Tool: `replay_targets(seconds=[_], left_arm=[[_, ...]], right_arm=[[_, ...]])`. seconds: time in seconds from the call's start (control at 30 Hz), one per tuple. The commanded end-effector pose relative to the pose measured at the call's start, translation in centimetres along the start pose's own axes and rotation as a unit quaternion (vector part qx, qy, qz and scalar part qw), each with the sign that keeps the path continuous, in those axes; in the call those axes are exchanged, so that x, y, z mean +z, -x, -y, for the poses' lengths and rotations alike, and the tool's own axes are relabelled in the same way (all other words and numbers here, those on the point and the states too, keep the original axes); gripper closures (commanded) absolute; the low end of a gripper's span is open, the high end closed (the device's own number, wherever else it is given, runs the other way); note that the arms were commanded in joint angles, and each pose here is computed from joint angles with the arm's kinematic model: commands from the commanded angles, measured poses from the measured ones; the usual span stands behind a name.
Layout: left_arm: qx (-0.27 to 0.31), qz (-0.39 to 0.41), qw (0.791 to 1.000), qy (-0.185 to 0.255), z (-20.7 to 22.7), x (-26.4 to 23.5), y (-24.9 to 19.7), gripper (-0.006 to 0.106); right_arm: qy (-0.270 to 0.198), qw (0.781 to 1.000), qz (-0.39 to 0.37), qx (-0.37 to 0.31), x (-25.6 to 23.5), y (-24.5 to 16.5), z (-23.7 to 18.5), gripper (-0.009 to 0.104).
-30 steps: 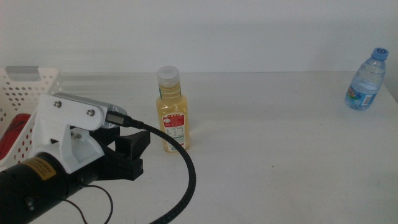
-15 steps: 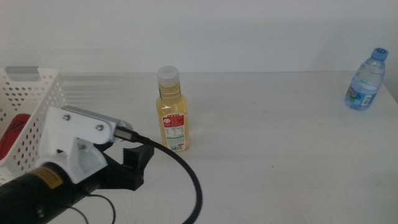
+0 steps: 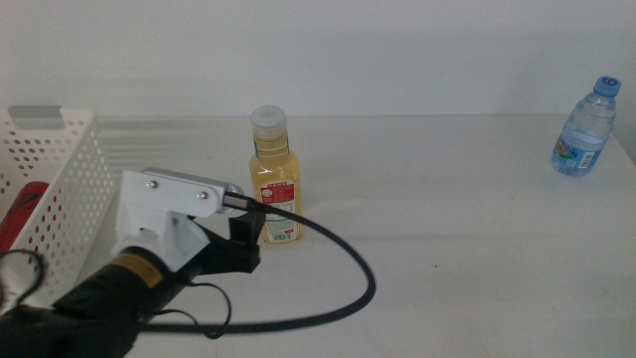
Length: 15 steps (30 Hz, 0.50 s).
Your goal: Use arms to grab the bottles and put them into the dustbin to the left of the table.
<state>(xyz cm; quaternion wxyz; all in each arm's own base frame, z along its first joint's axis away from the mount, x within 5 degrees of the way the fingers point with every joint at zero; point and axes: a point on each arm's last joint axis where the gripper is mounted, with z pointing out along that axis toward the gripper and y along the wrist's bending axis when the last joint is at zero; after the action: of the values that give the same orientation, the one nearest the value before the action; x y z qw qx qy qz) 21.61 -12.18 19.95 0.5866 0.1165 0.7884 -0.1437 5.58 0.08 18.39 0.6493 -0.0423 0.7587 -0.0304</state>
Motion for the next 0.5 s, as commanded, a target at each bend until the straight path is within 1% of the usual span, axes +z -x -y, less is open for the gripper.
replay_targets(seconds=[0.0,0.13,0.47], left_arm=[[-0.019,0.081,0.996,-0.010,0.5,0.9,1.8,0.010],[0.000,0.088,0.996,-0.023,1.0,2.6,1.4,0.010],[-0.003,0.096,0.995,-0.023,1.6,5.9,1.7,0.010]], right_arm=[[-0.010,0.999,0.051,-0.006,-0.3,1.0,0.2,0.018],[-0.010,0.999,0.051,-0.006,-0.3,1.0,0.2,0.018],[-0.010,0.999,0.051,-0.006,-0.3,1.0,0.2,0.018]])
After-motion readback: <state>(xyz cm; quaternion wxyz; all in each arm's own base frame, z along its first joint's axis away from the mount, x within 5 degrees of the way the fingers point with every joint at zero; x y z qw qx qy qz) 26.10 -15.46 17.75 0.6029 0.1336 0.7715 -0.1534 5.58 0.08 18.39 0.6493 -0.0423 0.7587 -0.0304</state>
